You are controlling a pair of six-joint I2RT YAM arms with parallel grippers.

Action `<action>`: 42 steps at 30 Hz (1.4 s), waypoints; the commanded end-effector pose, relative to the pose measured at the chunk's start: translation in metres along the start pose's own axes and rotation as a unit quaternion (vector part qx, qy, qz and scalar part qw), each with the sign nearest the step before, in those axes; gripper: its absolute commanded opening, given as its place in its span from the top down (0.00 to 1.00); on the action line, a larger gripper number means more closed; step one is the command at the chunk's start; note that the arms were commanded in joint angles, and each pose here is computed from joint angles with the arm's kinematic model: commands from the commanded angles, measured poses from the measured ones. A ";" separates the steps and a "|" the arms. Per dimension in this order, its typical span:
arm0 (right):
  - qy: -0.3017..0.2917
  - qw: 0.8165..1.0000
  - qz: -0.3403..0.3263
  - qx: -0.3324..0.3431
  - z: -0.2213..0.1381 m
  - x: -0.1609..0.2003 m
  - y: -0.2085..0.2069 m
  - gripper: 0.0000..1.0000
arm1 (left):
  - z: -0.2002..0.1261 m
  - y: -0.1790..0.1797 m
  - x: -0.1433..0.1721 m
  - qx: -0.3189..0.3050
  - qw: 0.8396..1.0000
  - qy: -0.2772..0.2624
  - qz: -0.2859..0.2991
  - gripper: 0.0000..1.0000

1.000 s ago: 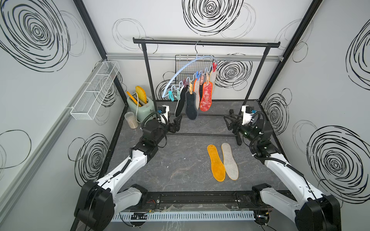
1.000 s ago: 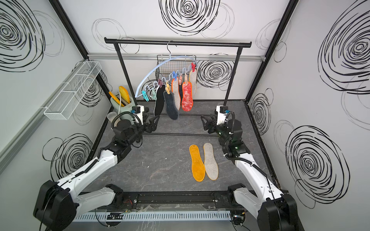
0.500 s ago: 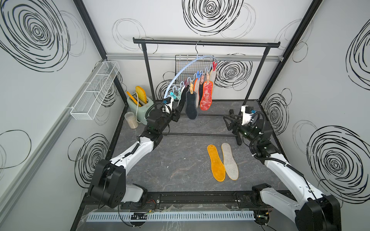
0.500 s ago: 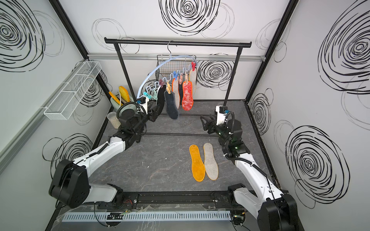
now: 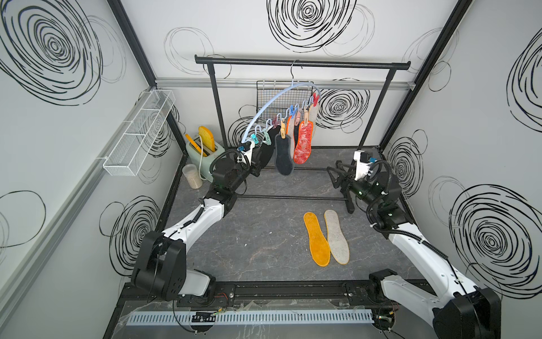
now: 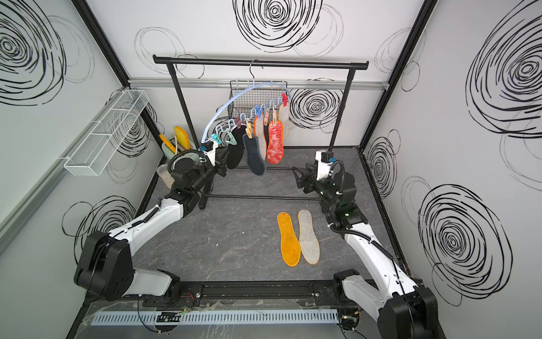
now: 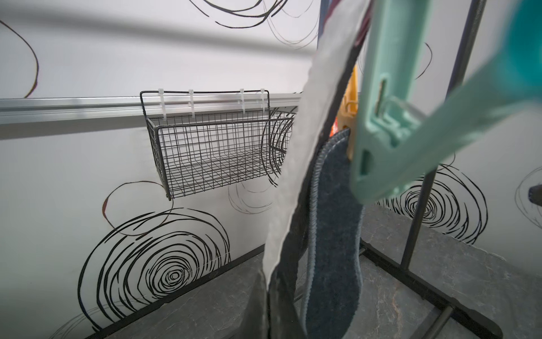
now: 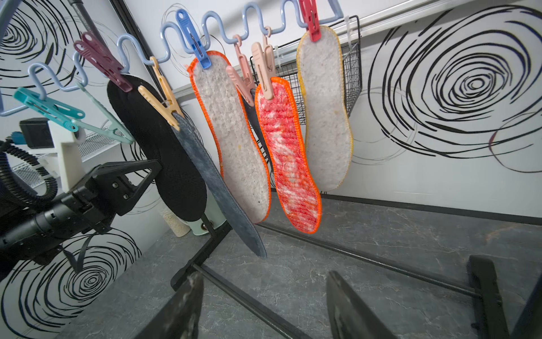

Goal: Take the shoe insoles off the hanger
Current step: Open the clamp at the hanger.

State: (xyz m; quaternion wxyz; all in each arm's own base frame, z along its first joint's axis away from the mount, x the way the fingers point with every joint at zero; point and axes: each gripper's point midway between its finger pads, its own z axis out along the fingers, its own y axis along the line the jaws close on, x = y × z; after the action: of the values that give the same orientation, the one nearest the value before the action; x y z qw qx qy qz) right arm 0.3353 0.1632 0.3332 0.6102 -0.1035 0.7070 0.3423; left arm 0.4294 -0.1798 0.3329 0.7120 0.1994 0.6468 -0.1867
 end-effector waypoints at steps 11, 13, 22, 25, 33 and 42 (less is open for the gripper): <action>-0.022 0.985 -0.066 -0.156 0.038 -0.089 0.120 0.37 | -0.002 0.003 -0.026 -0.001 0.999 -0.044 0.032 1.00; -0.034 0.975 -0.100 -0.196 0.045 -0.098 0.141 0.38 | -0.002 0.004 -0.027 -0.003 0.999 -0.044 0.033 1.00; -0.076 0.829 -0.432 -0.347 0.058 -0.097 0.183 0.43 | -0.003 0.008 -0.027 -0.007 0.998 -0.033 0.049 1.00; -0.091 0.795 -0.482 -0.357 0.069 -0.098 0.181 0.53 | -0.002 0.013 -0.025 -0.007 0.998 -0.022 0.056 1.00; -0.096 0.766 -0.516 -0.372 0.107 -0.102 0.168 0.48 | 0.000 0.023 -0.021 -0.008 0.996 0.001 0.088 1.00; -0.117 0.761 -0.505 -0.391 0.133 -0.116 0.179 0.44 | -0.002 0.039 -0.017 -0.014 0.994 0.009 0.112 1.00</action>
State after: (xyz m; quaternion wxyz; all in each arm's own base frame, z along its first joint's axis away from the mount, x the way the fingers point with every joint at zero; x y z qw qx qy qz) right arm 0.3806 0.3429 0.4910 0.6783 -0.6246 0.3107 0.2307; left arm 0.4427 -0.1516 0.3370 0.7109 0.2515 0.6472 -0.1118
